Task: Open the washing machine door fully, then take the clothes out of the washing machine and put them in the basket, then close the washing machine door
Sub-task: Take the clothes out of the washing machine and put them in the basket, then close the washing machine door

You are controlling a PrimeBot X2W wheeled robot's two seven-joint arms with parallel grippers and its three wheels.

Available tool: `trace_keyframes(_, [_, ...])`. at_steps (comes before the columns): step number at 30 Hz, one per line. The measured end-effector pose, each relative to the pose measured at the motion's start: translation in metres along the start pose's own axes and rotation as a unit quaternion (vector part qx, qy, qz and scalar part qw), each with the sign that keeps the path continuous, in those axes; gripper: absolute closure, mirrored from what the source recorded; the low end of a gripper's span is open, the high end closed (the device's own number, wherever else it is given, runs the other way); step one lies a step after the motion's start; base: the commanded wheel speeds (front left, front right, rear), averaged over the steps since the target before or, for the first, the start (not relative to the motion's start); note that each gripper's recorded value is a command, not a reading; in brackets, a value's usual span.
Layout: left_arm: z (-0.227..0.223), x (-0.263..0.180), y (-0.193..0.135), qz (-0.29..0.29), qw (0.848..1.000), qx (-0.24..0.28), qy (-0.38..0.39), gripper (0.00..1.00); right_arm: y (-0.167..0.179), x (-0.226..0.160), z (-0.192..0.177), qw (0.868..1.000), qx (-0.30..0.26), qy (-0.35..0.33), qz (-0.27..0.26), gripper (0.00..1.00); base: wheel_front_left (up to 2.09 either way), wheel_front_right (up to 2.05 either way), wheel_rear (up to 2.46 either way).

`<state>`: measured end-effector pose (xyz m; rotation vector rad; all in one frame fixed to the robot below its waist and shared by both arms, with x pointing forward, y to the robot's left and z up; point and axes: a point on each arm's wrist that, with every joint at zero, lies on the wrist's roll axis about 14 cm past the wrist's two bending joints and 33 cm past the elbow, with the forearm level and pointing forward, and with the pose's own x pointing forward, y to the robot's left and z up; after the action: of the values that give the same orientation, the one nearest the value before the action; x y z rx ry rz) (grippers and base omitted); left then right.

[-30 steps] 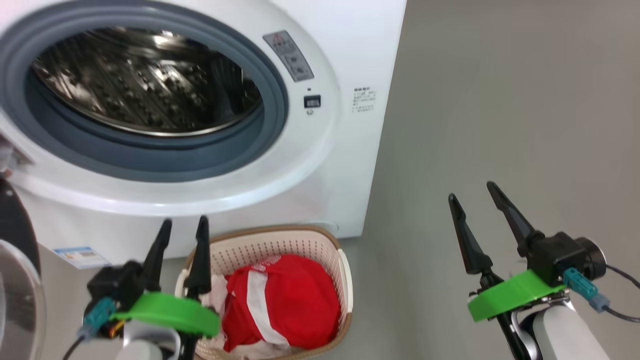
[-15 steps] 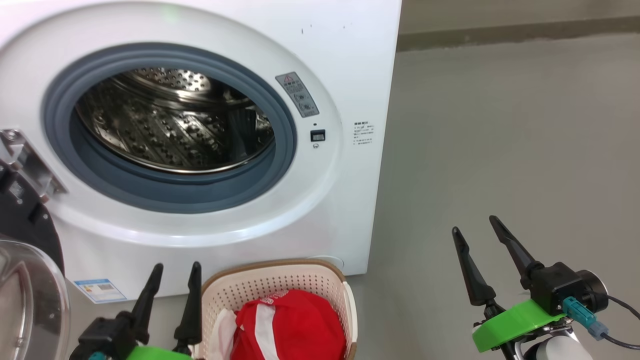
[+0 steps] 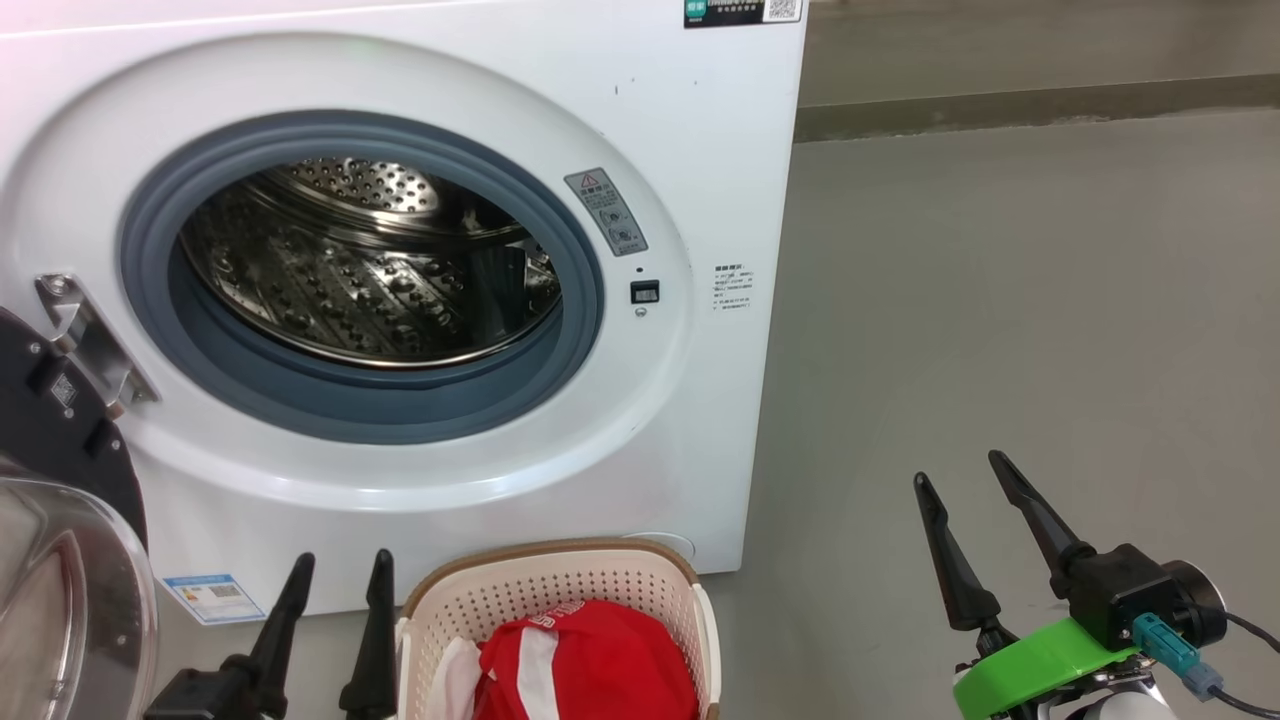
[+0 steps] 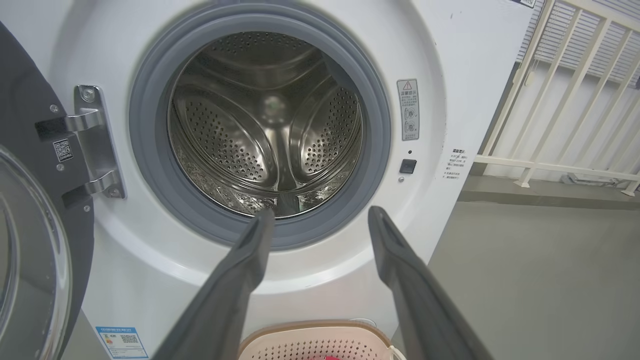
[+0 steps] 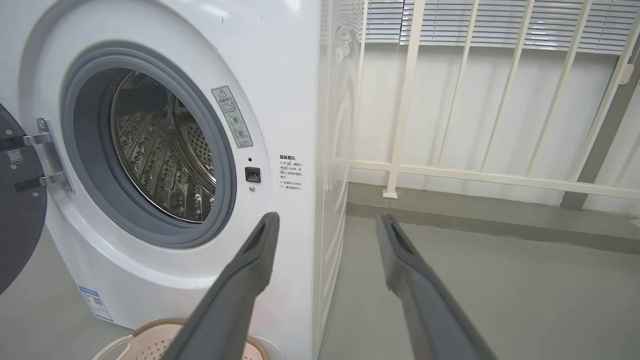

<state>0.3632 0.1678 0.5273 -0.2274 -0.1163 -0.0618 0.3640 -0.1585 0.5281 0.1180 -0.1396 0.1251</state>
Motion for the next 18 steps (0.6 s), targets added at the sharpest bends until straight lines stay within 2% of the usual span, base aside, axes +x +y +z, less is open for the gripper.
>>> trace_keyframes(18, [0.0078,-0.0022,0.0021,0.001,1.0,0.01,-0.007,0.0,0.0015,0.0004,-0.0005,1.0,0.0,0.001,0.002,0.0,0.0,0.0,0.0])
